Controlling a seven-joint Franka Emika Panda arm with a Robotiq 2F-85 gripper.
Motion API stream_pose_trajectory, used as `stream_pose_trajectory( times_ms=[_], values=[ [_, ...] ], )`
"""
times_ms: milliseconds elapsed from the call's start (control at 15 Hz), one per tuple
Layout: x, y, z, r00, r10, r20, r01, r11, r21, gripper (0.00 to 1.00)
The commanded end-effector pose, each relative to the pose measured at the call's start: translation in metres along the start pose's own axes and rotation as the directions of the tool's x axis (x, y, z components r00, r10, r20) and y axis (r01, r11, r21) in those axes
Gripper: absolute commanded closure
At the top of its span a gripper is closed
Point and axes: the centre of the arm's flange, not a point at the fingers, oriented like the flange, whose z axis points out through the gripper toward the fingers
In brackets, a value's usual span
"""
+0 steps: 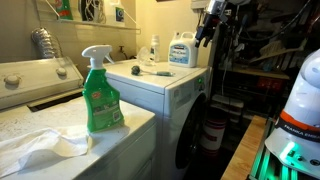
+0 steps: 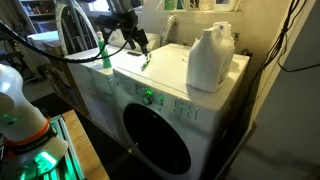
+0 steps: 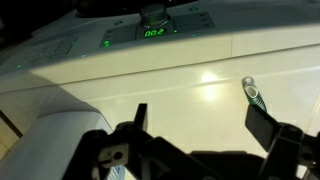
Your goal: Push a button on the dishwasher
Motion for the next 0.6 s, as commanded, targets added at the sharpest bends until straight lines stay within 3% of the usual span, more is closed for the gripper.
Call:
stream_pose_trajectory(
  times_ms=[0,533],
  values=[
    [0.000,0.000,0.000,1.000,0.000,0.000,0.000,1.000,0.000,0.00],
    [-0.034,0.013,0.043,0.997,-0.025,0.072,0.024,1.000,0.017,0.00]
  ],
)
